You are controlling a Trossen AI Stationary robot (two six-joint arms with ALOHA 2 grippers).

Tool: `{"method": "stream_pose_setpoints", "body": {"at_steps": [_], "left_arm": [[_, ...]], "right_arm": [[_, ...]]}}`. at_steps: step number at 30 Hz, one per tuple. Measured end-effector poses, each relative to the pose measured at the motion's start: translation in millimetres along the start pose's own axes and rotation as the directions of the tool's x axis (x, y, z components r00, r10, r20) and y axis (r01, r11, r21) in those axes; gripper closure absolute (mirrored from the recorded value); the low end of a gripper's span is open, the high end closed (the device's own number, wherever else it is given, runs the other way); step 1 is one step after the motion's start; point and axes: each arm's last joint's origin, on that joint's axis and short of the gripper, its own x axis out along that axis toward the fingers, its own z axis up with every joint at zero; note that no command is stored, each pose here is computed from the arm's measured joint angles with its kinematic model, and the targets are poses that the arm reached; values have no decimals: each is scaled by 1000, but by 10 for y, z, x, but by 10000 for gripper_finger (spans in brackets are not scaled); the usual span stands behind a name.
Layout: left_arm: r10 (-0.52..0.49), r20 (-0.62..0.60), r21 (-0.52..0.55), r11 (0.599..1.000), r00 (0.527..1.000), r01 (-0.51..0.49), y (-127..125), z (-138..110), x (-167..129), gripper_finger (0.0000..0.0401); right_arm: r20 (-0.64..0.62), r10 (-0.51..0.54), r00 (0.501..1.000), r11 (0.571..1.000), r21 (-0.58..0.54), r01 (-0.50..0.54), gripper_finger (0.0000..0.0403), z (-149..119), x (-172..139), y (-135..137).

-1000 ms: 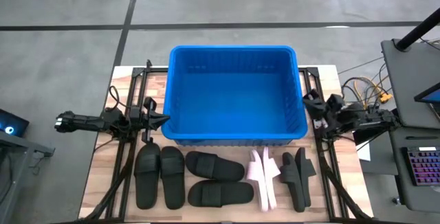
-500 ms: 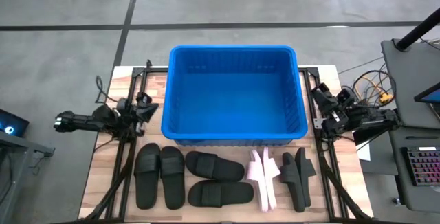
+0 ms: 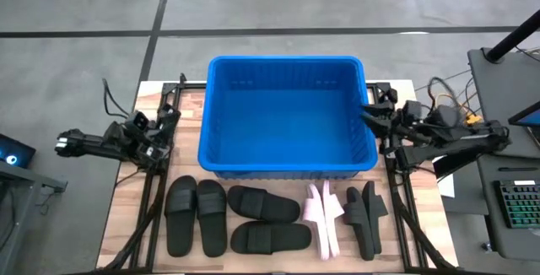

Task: Pick and place slides into bin
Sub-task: Put the black slide into the blue container

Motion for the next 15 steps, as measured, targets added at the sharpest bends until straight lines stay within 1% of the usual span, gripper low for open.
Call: {"method": "stream_pose_setpoints", "body": {"at_steps": [4,8,11,13,15], "left_arm": [[-3,11,-3,1000,1000,3,-93,124,280,217],[-5,28,21,1000,1000,4,-188,243,577,216],[8,45,25,1000,999,-9,-238,313,748,216],[11,53,25,1000,999,-12,-262,342,830,216],[12,46,21,1000,999,-13,-275,321,908,216]], "right_arm": [[-159,36,987,997,72,-24,215,217,161,80],[-303,114,946,984,166,-66,198,497,224,144],[-412,162,896,979,182,-94,201,638,248,186],[-503,170,847,981,167,-98,205,674,253,215],[-590,171,789,983,157,-95,210,685,245,245]]}}
